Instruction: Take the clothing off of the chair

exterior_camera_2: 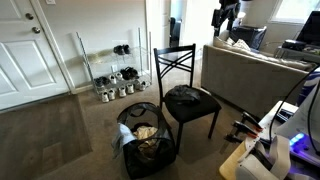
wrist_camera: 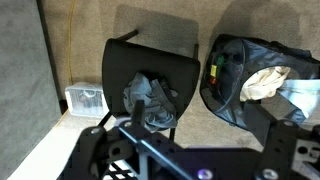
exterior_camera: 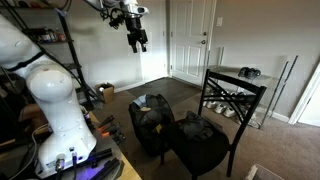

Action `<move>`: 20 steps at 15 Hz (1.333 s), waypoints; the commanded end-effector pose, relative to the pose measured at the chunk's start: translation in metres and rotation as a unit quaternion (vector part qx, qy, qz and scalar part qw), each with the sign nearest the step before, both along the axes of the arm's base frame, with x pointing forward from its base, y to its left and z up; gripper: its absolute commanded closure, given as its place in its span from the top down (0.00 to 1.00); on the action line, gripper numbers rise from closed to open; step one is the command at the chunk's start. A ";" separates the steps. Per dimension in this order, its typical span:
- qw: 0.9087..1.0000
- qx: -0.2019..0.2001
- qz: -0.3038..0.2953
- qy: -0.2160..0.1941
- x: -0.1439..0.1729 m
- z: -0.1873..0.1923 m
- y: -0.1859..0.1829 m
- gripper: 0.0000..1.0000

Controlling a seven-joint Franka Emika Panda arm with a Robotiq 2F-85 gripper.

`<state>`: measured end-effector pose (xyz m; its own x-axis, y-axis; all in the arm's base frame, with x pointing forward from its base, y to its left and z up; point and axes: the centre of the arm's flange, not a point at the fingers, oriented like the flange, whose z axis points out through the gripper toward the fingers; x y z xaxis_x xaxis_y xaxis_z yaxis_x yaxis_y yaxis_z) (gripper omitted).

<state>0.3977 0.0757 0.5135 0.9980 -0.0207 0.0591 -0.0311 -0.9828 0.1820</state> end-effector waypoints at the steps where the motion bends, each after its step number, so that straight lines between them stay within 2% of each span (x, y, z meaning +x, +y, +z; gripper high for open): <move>1: 1.000 0.000 0.000 0.000 0.000 0.000 0.000 1.00; 5: 1.000 0.000 -0.020 0.007 0.016 -0.013 0.002 1.00; 11: 0.996 0.013 -0.077 0.047 0.061 -0.067 -0.007 1.00; 16: 0.986 0.043 -0.128 0.100 0.118 -0.131 -0.035 1.00; 20: 0.977 0.072 -0.167 0.109 0.155 -0.166 -0.057 1.00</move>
